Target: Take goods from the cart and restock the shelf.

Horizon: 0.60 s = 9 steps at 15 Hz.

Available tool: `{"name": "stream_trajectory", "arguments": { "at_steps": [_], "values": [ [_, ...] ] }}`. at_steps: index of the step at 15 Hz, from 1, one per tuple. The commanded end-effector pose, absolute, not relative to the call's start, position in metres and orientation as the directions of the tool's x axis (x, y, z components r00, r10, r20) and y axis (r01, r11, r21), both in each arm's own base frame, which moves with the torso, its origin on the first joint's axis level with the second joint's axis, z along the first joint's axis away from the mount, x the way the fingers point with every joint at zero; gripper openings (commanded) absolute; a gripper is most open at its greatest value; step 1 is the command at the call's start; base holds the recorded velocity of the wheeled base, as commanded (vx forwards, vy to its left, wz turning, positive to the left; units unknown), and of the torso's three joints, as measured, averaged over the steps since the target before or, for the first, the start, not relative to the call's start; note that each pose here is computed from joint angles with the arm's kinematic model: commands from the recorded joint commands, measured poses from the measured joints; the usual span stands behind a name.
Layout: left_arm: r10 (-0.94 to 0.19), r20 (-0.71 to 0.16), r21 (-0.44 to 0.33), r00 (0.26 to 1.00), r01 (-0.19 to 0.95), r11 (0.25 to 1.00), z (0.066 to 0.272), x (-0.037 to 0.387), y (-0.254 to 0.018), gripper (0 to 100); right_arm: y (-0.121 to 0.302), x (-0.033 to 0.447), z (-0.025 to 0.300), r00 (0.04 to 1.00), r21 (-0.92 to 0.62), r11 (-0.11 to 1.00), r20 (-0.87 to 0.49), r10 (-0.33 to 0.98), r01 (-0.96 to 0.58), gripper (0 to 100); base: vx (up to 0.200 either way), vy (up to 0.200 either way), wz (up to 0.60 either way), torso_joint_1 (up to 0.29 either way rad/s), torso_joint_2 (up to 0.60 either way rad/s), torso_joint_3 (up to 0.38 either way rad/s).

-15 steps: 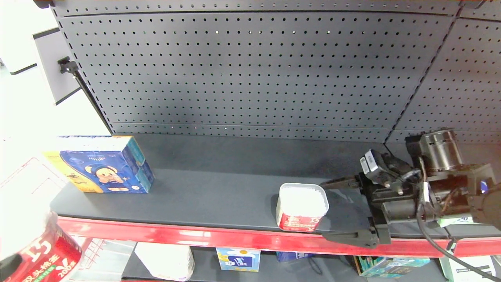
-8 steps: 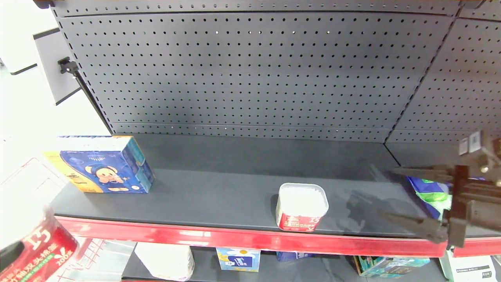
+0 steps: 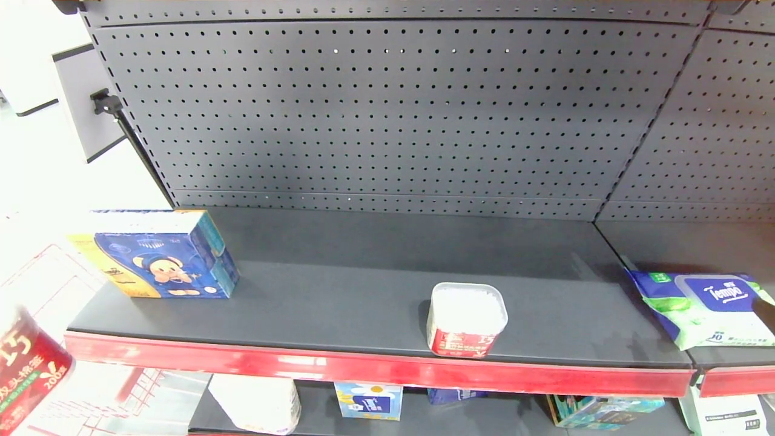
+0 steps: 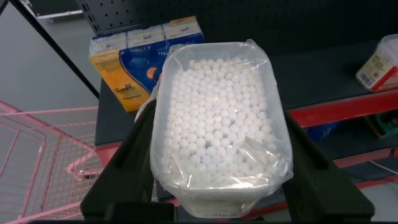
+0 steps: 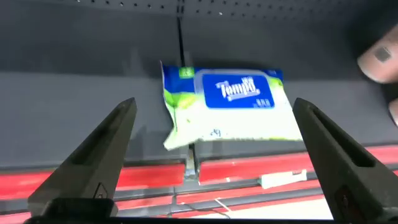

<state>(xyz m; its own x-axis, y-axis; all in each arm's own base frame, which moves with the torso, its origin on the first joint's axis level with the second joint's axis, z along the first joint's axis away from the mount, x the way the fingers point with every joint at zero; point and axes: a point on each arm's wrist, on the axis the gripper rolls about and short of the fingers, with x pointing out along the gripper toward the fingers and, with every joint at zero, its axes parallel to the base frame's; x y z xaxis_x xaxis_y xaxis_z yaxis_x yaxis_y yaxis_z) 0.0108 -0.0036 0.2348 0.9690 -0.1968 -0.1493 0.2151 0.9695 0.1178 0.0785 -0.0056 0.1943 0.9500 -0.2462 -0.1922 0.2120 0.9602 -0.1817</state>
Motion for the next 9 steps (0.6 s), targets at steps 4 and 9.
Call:
{"name": "stream_trajectory", "arguments": {
  "at_steps": [4,9],
  "values": [
    [-0.192,-0.111,0.135,0.975,0.206,0.969,0.2381,0.0033,-0.003,0,-0.007,0.0684,0.2023,0.945,-0.211,0.939,-0.127,-0.302,0.272,100,0.0,0.0,0.0,0.0,0.0,0.0],
    [-0.201,-0.109,0.136,0.974,0.215,0.967,0.2383,0.0042,-0.0033,0,-0.007,0.0699,0.2002,0.943,-0.217,0.939,-0.14,-0.302,0.268,100,0.0,-0.12,0.0,-0.003,0.0,0.003]
  ]
}}
